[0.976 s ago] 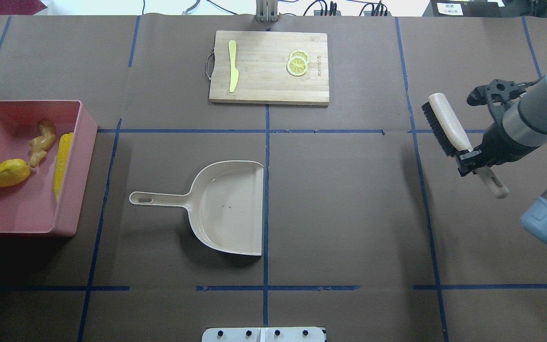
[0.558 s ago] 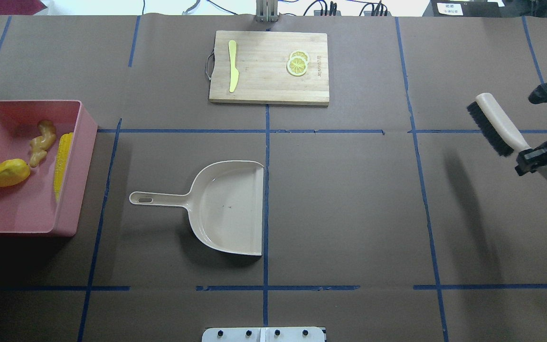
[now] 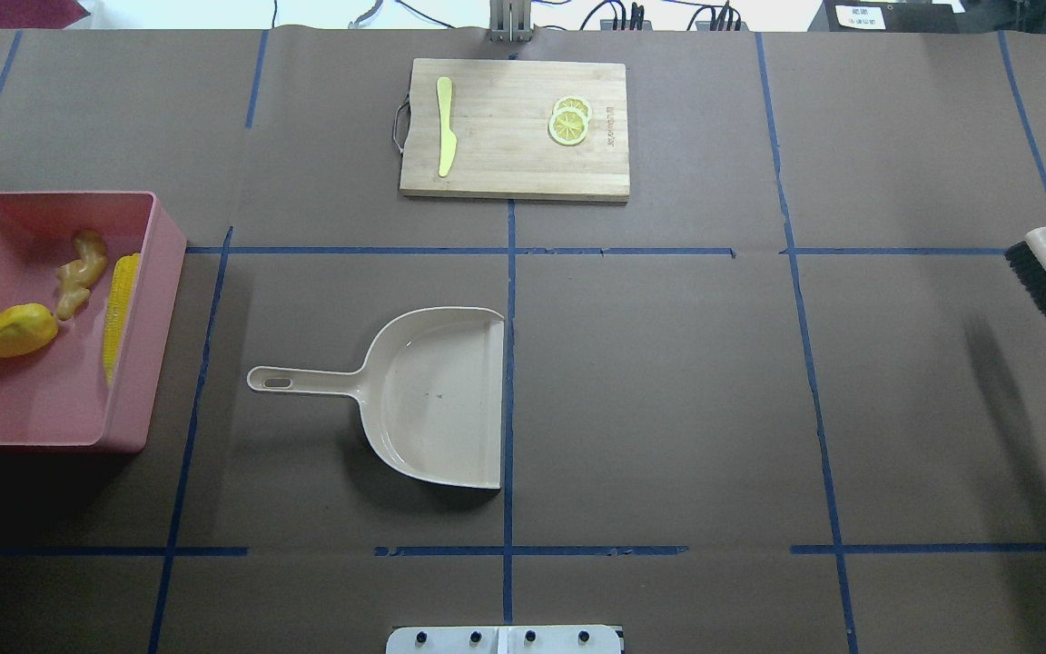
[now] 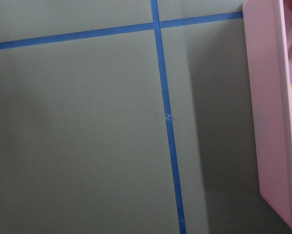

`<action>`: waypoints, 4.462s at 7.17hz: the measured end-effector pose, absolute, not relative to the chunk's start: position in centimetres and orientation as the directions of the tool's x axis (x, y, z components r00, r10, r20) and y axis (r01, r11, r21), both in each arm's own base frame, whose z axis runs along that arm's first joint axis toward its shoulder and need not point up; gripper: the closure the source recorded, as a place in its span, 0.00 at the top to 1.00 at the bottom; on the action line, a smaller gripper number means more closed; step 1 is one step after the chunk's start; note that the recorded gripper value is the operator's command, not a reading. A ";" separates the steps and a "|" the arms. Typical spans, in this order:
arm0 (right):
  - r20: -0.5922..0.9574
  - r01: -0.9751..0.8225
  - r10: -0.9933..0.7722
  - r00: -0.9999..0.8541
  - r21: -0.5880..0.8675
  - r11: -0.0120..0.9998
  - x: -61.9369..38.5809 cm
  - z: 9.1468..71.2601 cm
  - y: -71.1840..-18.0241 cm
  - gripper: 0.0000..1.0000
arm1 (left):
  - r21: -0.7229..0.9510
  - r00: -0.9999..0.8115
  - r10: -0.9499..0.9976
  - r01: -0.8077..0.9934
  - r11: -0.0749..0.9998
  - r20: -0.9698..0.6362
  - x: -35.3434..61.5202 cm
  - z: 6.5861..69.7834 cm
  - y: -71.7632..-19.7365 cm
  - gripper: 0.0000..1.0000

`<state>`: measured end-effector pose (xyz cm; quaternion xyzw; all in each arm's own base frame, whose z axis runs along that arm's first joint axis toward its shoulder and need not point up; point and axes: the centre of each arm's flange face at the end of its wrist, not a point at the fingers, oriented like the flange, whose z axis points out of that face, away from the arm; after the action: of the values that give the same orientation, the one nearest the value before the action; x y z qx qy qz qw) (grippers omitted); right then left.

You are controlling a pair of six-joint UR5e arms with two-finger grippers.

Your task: Sweep and dump trash into bin

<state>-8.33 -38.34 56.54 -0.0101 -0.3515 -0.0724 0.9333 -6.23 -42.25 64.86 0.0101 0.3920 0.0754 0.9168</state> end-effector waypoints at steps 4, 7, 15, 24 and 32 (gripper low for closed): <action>0.708 -0.026 0.018 0.706 0.000 1.000 -10.8 59.4 -35.7 0.00 | 0.084 0.682 0.150 -0.129 0.988 -0.716 -6.2 64.6 -42.3 1.00; 0.717 -0.028 0.017 0.697 0.003 1.000 -13.8 63.0 -33.9 0.00 | 0.081 0.681 0.147 -0.128 0.988 -0.717 -6.2 64.7 -42.2 1.00; 0.736 -0.017 0.019 0.677 -0.010 1.000 -14.5 63.5 -33.2 1.00 | 0.077 0.682 0.144 -0.128 0.989 -0.717 -6.2 64.9 -42.0 1.00; 0.661 0.116 -0.152 0.734 0.099 0.988 6.5 62.9 -37.7 1.00 | 0.057 0.676 0.130 -0.130 0.990 -0.725 -6.1 66.0 -41.3 1.00; 0.674 0.092 -0.112 0.731 0.066 0.994 6.7 63.2 -37.4 1.00 | 0.064 0.676 0.138 -0.132 0.989 -0.724 -6.1 65.7 -41.3 1.00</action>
<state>6.73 -37.40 63.25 0.0141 -0.3629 -0.0548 0.9301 -6.06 -41.35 65.67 0.0034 0.3954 0.0737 0.9155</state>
